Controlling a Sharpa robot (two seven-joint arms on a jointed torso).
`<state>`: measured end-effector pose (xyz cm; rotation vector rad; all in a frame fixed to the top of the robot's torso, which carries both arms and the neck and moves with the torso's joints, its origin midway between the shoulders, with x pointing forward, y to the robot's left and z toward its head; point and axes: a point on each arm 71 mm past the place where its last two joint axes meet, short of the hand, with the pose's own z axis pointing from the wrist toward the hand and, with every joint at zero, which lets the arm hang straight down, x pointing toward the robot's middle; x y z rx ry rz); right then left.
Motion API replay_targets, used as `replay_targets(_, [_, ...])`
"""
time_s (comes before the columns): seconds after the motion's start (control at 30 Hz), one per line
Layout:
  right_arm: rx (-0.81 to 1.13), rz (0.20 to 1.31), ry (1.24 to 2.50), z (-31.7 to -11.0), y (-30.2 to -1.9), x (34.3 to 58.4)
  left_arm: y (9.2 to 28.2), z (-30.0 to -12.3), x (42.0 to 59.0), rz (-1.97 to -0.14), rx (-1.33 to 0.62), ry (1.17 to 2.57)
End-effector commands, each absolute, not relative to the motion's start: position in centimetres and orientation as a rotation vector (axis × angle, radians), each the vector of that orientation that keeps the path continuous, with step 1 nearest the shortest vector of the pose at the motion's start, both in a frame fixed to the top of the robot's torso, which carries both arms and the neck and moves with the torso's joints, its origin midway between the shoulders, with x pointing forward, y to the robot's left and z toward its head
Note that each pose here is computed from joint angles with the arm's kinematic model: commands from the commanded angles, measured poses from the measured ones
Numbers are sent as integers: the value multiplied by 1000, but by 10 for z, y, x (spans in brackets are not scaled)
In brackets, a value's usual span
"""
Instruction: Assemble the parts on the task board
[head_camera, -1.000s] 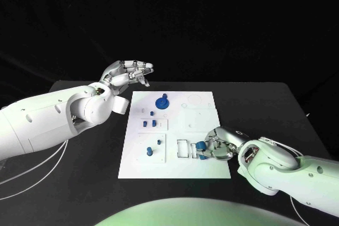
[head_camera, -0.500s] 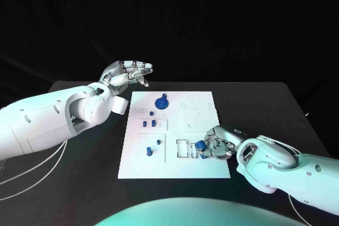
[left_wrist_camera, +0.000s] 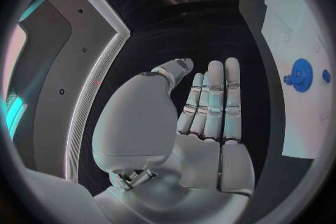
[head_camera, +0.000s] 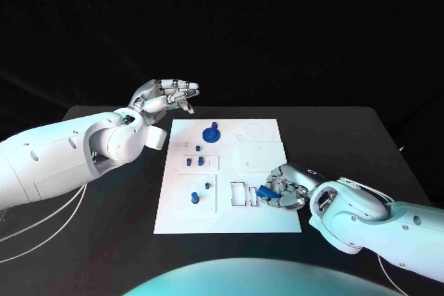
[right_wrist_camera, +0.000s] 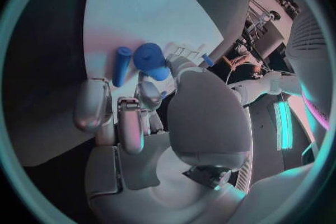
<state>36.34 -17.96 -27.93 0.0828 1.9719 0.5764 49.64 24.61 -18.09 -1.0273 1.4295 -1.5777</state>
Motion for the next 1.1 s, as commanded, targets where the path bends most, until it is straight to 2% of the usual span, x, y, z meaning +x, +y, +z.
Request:
replay_targets(0.03, [164, 568, 1995, -285, -183, 361, 244, -180, 496, -1601, -1024, 1436])
replay_targets(0.67, [200, 678, 1834, -260, -171, 363, 242, -180, 496, -1606, -1021, 1437])
replay_targets(1.1, [195, 719, 1842, -259, -159, 362, 242, -180, 496, -1607, -1021, 1437])
